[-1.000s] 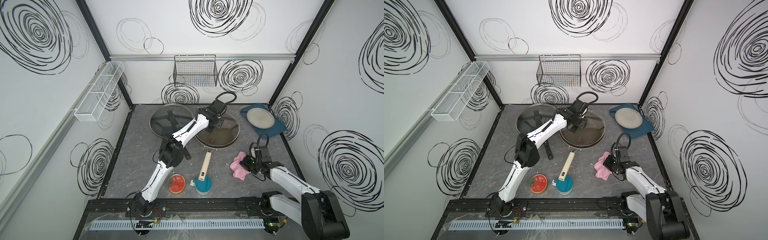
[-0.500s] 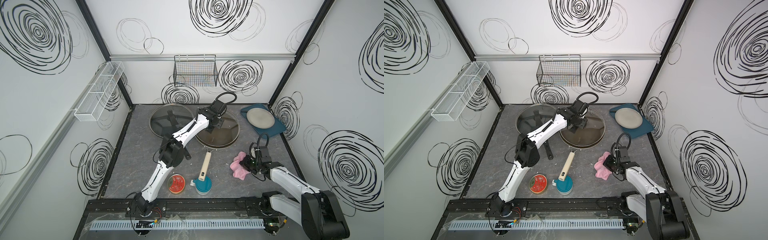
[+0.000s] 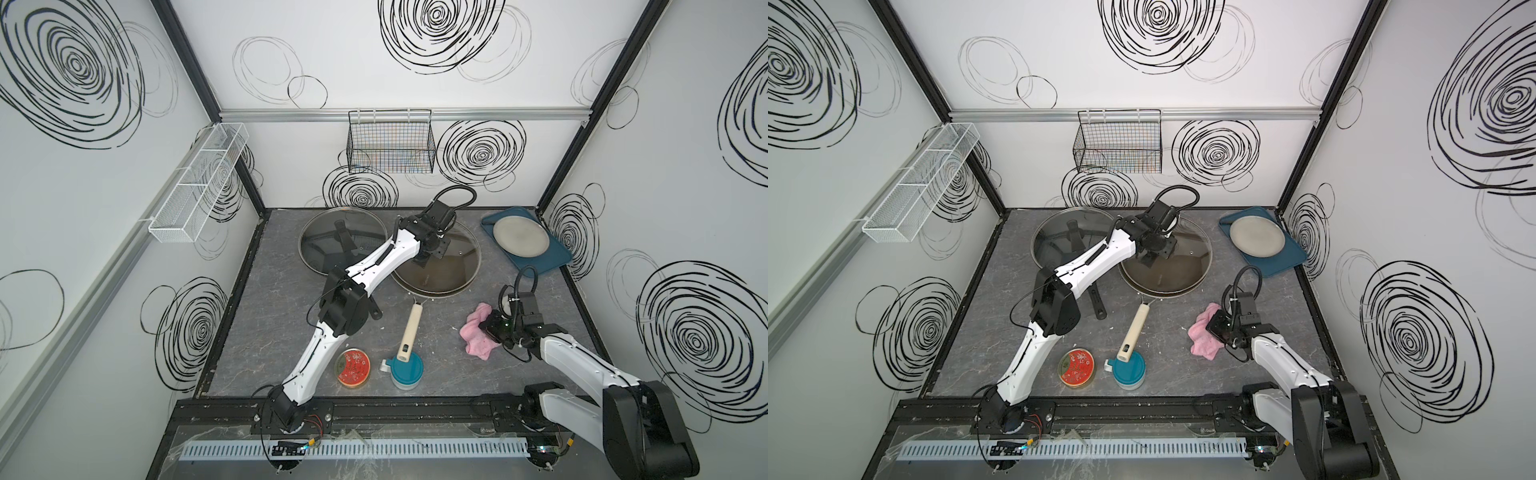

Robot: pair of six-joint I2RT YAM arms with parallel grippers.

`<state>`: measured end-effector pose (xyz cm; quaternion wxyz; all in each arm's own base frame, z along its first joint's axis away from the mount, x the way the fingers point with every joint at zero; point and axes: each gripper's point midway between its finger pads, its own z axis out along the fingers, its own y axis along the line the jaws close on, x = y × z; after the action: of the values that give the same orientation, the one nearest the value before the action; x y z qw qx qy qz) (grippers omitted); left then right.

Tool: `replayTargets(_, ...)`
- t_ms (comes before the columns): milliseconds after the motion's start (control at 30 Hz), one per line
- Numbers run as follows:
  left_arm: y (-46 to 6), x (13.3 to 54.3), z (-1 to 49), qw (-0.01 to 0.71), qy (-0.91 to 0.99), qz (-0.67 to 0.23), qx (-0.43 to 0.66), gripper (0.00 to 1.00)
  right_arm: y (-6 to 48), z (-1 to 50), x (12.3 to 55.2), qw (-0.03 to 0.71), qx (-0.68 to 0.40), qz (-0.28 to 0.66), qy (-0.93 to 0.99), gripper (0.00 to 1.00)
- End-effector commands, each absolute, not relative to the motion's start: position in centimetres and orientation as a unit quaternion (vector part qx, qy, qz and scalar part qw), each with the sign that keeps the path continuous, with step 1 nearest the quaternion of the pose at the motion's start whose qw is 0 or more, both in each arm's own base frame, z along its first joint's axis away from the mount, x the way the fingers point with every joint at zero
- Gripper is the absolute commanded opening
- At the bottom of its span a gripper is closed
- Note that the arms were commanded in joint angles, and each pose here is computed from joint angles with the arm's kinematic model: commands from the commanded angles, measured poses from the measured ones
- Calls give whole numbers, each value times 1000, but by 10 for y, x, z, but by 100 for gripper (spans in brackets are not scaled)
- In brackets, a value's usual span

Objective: Wipe the pot lid with a cloth
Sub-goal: Place the pot lid on the cooking pot.

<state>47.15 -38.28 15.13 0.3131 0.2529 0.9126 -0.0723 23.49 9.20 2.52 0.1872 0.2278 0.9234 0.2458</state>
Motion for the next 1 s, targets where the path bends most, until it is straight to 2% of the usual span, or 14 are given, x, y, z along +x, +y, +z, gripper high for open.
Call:
replayTargets(0, -393, 489, 208, 392, 884, -93, 239, 28, 92, 17, 226, 169, 235, 243, 926, 0)
replayTargets(333, -385, 480, 205, 380, 890, -82, 239, 27, 93, 17, 226, 169, 235, 246, 925, 0)
replayTargets(500, -384, 478, 205, 380, 890, -83, 239, 34, 93, 18, 226, 171, 235, 246, 925, 0)
replayTargets(967, -381, 473, 216, 383, 890, -83, 233, 36, 93, 21, 226, 174, 236, 249, 923, 0)
